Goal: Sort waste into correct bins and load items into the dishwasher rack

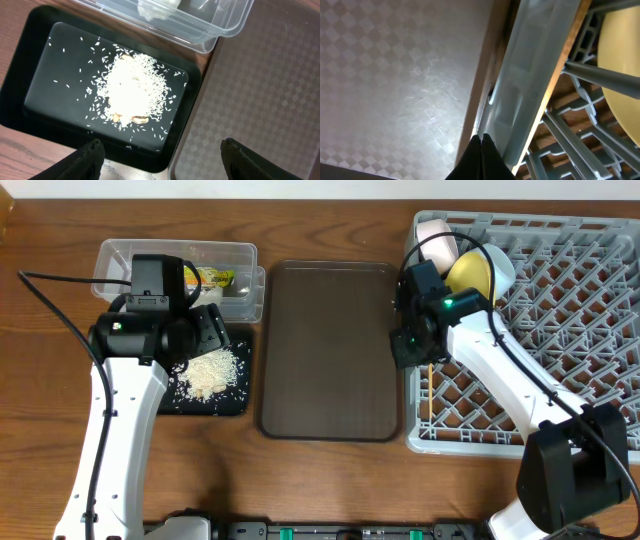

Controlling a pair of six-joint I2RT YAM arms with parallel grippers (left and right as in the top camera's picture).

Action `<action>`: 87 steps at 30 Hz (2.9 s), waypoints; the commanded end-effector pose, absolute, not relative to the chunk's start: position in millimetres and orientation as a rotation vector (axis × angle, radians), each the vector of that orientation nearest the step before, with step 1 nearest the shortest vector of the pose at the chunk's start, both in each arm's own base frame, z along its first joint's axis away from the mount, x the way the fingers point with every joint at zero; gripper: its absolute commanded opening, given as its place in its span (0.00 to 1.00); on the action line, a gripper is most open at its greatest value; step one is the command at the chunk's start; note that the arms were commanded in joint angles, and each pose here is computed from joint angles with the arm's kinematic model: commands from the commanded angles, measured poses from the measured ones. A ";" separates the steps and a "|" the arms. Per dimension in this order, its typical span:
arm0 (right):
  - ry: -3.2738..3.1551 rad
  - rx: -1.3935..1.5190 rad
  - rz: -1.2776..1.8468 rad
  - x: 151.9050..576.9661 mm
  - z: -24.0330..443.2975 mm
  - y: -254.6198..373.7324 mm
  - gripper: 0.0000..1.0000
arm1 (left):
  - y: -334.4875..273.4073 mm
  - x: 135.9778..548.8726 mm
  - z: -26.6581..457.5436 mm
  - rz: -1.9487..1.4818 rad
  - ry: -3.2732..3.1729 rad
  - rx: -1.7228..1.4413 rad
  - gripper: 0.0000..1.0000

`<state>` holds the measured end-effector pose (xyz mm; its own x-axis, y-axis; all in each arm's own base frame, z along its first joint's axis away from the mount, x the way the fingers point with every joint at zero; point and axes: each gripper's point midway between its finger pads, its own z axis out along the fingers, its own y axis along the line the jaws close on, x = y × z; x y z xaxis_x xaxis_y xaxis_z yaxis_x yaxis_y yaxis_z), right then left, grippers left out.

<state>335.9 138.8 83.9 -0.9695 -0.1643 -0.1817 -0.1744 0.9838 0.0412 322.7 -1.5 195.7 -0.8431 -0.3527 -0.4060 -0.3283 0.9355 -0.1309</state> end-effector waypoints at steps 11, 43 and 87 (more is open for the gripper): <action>2.935 -0.170 -0.100 342.1 86.0 114.9 0.01 | -0.9 323.3 198.4 -0.067 2.654 -0.477 0.78; 2.935 -0.098 -0.221 339.6 87.1 99.2 0.01 | -0.9 323.2 198.3 -0.066 2.654 -0.477 0.78; 2.494 0.009 0.204 343.1 220.1 86.3 0.80 | -11.8 287.1 203.5 -0.051 2.609 -0.228 0.77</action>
